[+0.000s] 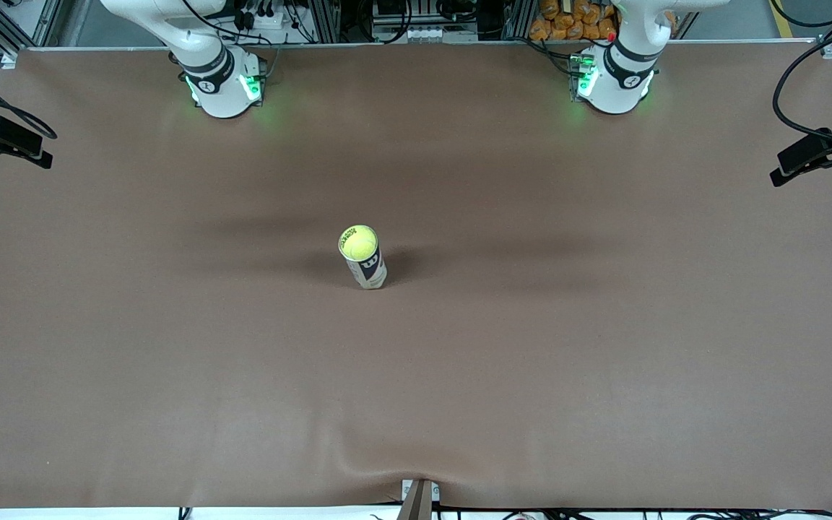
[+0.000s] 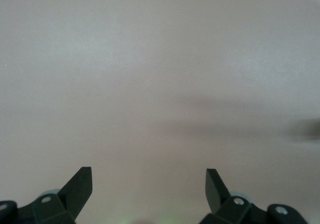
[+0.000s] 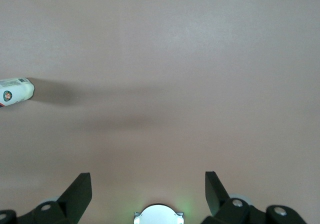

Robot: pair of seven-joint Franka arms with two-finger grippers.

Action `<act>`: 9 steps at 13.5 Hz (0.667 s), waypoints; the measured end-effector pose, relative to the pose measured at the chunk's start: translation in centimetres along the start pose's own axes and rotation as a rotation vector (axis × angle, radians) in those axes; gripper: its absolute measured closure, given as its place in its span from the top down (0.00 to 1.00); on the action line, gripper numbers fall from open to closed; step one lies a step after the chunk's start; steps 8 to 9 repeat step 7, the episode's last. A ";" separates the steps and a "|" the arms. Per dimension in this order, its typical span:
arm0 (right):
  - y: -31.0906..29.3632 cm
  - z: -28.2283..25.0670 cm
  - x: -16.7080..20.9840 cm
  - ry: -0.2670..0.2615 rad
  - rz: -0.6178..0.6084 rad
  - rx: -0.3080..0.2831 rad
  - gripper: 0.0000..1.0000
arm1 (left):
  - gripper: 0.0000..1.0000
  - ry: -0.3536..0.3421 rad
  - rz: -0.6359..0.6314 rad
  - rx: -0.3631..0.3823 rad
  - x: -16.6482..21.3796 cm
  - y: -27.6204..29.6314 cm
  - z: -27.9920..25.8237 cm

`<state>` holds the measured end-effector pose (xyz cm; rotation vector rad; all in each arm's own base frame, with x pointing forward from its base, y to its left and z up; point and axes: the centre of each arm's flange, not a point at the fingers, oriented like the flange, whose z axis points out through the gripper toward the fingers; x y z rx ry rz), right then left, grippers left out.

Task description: Insert tennis ball vertically with right arm

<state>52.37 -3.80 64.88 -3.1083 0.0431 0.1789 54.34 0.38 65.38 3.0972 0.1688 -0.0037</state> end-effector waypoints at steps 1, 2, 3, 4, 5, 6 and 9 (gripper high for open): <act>0.0 0.0 0.0 0.000 0.000 0.000 1.00 | 1.00 0.001 0.000 0.000 0.0 0.0 -0.1; 0.1 0.0 0.0 0.000 0.001 0.000 1.00 | 1.00 0.001 -0.001 0.000 0.0 0.0 -0.1; 0.1 0.0 0.0 0.000 0.002 0.000 1.00 | 1.00 0.001 -0.001 0.000 0.0 0.0 -0.1; 0.2 0.0 0.0 0.000 0.004 0.000 1.00 | 1.00 0.001 -0.001 0.000 0.0 0.0 0.0; 0.3 0.0 0.0 0.000 0.006 0.001 1.00 | 1.00 0.001 -0.001 0.000 0.0 0.0 0.0; 0.4 0.0 0.0 0.000 0.007 0.001 1.00 | 1.00 0.000 -0.002 0.000 0.1 -0.1 0.0; 0.4 0.0 0.0 0.000 0.008 0.001 1.00 | 1.00 0.000 -0.002 0.000 0.1 -0.1 0.0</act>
